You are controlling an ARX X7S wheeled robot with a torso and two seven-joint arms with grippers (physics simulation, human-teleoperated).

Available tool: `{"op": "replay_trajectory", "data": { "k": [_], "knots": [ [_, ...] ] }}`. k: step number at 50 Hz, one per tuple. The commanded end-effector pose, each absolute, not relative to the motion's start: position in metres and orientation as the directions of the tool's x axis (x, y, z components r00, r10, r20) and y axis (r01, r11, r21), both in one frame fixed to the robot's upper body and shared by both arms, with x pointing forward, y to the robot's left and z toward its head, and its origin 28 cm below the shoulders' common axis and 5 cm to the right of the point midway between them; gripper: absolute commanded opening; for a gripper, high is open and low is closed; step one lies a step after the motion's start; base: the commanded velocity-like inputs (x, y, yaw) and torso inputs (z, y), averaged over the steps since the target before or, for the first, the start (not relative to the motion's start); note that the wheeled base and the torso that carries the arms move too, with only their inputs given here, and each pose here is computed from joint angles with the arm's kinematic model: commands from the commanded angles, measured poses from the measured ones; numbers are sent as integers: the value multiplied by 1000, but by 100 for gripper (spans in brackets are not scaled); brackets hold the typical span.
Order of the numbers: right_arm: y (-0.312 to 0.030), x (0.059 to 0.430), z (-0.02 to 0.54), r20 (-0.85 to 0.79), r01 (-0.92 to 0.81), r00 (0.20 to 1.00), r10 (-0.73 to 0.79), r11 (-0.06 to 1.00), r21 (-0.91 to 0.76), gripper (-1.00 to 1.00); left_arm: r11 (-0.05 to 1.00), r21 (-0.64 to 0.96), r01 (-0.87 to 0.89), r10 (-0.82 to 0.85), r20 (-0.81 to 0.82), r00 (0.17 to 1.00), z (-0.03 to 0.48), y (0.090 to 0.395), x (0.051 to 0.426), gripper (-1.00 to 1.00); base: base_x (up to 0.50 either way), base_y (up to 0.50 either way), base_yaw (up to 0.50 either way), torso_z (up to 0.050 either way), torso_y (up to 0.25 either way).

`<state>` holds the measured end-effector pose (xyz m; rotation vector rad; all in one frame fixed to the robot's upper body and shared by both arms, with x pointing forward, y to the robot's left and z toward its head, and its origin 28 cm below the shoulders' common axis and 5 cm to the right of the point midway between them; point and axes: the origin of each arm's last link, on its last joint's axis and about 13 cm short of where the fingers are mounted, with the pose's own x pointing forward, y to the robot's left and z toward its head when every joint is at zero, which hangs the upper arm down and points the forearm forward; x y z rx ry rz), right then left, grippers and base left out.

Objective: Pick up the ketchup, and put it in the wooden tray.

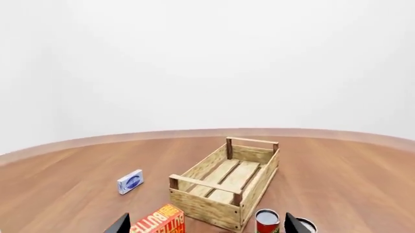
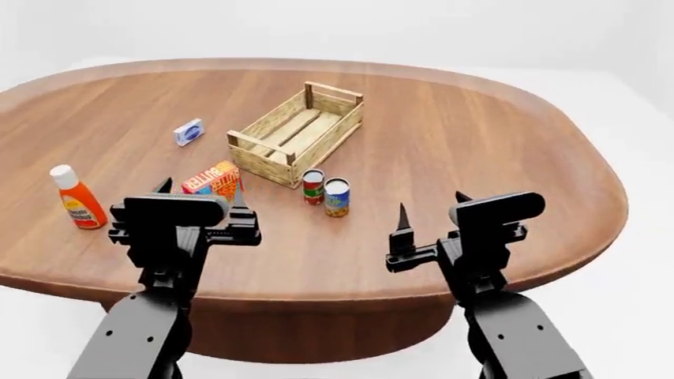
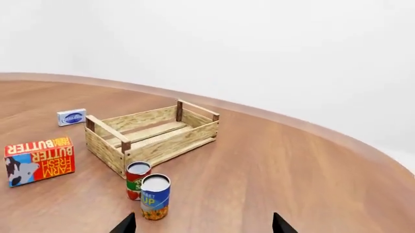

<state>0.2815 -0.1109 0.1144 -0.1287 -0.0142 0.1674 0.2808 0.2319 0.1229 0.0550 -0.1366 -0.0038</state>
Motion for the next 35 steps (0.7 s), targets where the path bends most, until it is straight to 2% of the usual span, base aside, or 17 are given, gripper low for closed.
{"op": "replay_trajectory", "data": {
  "k": [1, 24, 31, 35],
  "knots": [
    [-113, 281, 120, 9, -183, 982, 186, 973, -139, 100, 998, 57, -5, -3, 135, 991, 125, 232, 280, 100, 0, 0, 500, 0, 0],
    [-112, 281, 121, 7, -199, 979, 203, 967, -161, 100, 999, 51, -11, 4, 124, 992, 122, 232, 278, 100, 0, 0, 500, 0, 0],
    [-111, 282, 122, 3, -205, 978, 209, 964, -169, 100, 999, 48, -12, 6, 124, 992, 123, 232, 278, 100, 0, 0, 0, 0, 0],
    [-110, 282, 121, -4, -211, 977, 213, 964, -165, 100, 999, 48, -14, 8, 124, 992, 123, 232, 279, 100, 100, -422, 0, 0, 0]
  ]
}}
